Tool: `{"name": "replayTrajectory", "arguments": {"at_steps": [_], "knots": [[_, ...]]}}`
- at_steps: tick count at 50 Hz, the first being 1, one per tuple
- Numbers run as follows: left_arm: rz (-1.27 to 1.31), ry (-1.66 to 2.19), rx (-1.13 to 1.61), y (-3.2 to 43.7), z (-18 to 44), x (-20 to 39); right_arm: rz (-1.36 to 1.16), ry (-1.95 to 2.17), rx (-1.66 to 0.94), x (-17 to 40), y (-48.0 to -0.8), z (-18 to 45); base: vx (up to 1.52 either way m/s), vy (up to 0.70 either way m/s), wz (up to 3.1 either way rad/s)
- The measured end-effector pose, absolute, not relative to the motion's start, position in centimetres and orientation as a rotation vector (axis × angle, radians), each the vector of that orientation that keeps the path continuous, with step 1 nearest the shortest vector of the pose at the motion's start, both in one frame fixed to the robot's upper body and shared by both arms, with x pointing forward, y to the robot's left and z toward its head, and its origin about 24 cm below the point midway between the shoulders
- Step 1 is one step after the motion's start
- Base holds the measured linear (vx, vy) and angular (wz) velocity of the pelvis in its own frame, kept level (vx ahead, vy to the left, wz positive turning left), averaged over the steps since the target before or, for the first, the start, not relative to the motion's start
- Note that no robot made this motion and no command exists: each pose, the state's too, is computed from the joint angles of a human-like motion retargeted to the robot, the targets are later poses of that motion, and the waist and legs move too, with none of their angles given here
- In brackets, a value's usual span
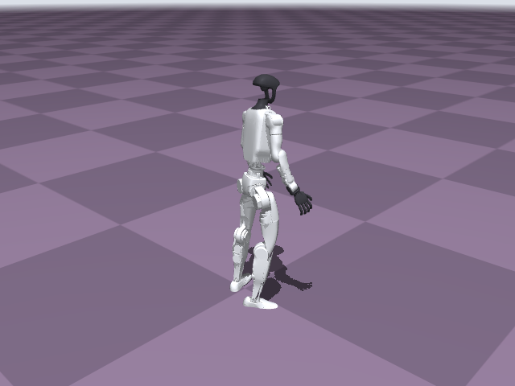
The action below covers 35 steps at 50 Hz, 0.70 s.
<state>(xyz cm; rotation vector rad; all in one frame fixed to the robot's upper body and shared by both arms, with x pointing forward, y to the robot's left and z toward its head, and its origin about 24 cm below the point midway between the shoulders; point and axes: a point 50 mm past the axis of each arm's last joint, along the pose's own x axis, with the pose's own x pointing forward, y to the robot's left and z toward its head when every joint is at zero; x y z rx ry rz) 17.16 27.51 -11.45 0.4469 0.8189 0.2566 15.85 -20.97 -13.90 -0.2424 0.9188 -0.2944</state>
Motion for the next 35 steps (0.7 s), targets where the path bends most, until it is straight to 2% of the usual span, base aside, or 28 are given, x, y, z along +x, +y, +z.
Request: {"name": "replayTrajectory", "arguments": {"at_steps": [10,25,30,35], "knots": [[0.196,0.88,0.432,26.0,-12.8,15.5,-0.306,0.898,-0.272,16.2,-22.4,-13.3,0.04,-0.18,-1.14],[0.122,0.574,0.397,21.4,-9.3,23.0,-0.375,0.964,-0.328,14.1,-26.2,-13.4,0.0,-0.13,-1.51],[0.114,0.517,0.377,21.4,-8.4,23.7,-0.382,0.917,-0.325,15.6,-26.0,-12.8,-0.07,0.09,-1.27],[0.066,0.534,0.467,22.8,-8.3,23.6,-0.355,0.848,-0.285,17.5,-24.2,-12.3,-0.13,0.11,-1.35]]}}
